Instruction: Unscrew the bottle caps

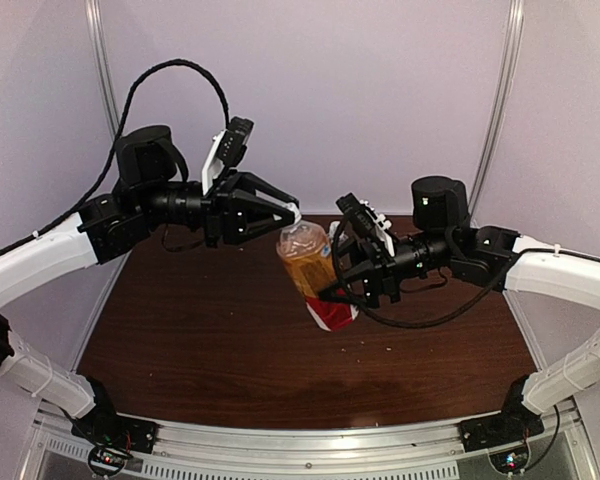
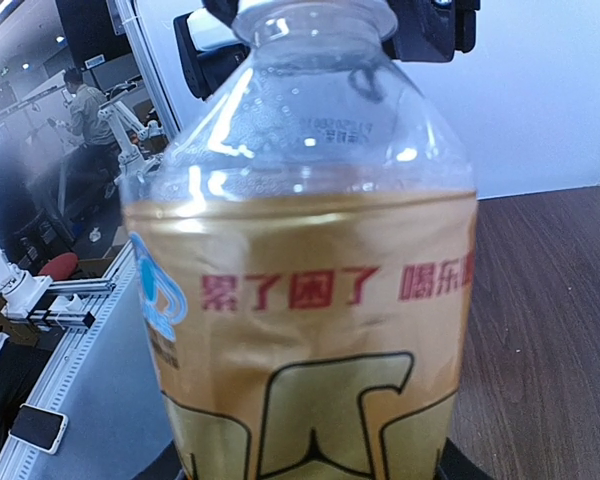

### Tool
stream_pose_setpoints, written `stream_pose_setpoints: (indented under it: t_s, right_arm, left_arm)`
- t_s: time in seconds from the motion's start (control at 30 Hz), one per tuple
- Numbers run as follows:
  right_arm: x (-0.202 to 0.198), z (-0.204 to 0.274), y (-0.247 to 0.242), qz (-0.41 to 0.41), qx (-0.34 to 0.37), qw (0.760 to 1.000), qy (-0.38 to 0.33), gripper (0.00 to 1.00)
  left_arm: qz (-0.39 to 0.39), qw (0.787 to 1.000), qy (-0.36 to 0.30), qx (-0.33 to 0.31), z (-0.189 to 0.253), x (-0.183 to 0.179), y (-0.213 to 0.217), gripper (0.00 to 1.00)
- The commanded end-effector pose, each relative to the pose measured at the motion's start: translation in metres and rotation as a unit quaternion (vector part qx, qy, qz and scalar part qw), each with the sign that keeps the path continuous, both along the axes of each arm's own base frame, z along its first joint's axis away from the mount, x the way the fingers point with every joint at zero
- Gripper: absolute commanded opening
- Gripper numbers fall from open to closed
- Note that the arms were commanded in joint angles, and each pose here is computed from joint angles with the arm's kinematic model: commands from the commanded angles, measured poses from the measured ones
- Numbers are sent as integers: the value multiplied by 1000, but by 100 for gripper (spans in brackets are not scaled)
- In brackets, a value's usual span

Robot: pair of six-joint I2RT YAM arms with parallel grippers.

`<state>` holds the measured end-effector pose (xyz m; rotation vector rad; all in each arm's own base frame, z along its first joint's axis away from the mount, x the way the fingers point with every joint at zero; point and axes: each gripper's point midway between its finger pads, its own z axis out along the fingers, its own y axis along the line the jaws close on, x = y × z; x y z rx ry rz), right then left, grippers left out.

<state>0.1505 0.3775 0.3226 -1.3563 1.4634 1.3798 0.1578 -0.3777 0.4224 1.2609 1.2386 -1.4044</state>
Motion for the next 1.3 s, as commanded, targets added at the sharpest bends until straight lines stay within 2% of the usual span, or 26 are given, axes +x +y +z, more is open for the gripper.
stream_pose_setpoints:
  t_s: [0.0, 0.07, 0.17, 0.27, 0.33, 0.43, 0.5, 0.67, 0.93, 1.07, 1.27]
  right_arm:
    - [19, -4, -7, -53, -7, 998, -16, 41]
    - [31, -8, -8, -90, -19, 996, -21, 42]
    - [56, -16, -14, -160, -40, 985, -44, 43]
    - [79, -21, -22, -227, -60, 970, -67, 44]
    - [91, -24, -28, -263, -70, 959, -80, 44]
    - [105, -28, -36, -304, -79, 945, -94, 43]
    - [109, -30, -38, -316, -82, 940, -102, 43]
    - [98, -34, -34, -280, -82, 951, -104, 42]
    - [52, -27, -20, -153, -42, 984, -82, 43]
    - [33, -21, -15, -99, -26, 993, -60, 43]
    - [12, -8, -7, -27, -2, 999, -22, 43]
  left_arm:
    - [13, 1000, 4, -24, 17, 2, 3, 17]
    - [42, 999, 24, -24, 17, 13, 2, 8]
    - [138, 987, 79, -15, 12, 46, 2, 4]
    - [261, 951, 168, 11, -9, 86, 11, 3]
    - [309, 929, 202, 23, -21, 97, 15, 3]
    - [347, 911, 222, 28, -33, 102, 15, 3]
    - [356, 906, 226, 31, -38, 106, 15, 5]
    - [328, 924, 194, 30, -33, 100, 6, 28]
    - [241, 966, 86, 17, -4, 71, 8, 77]
    - [168, 985, 37, 9, 5, 45, 10, 85]
    - [67, 998, -10, 4, 9, 11, 10, 84]
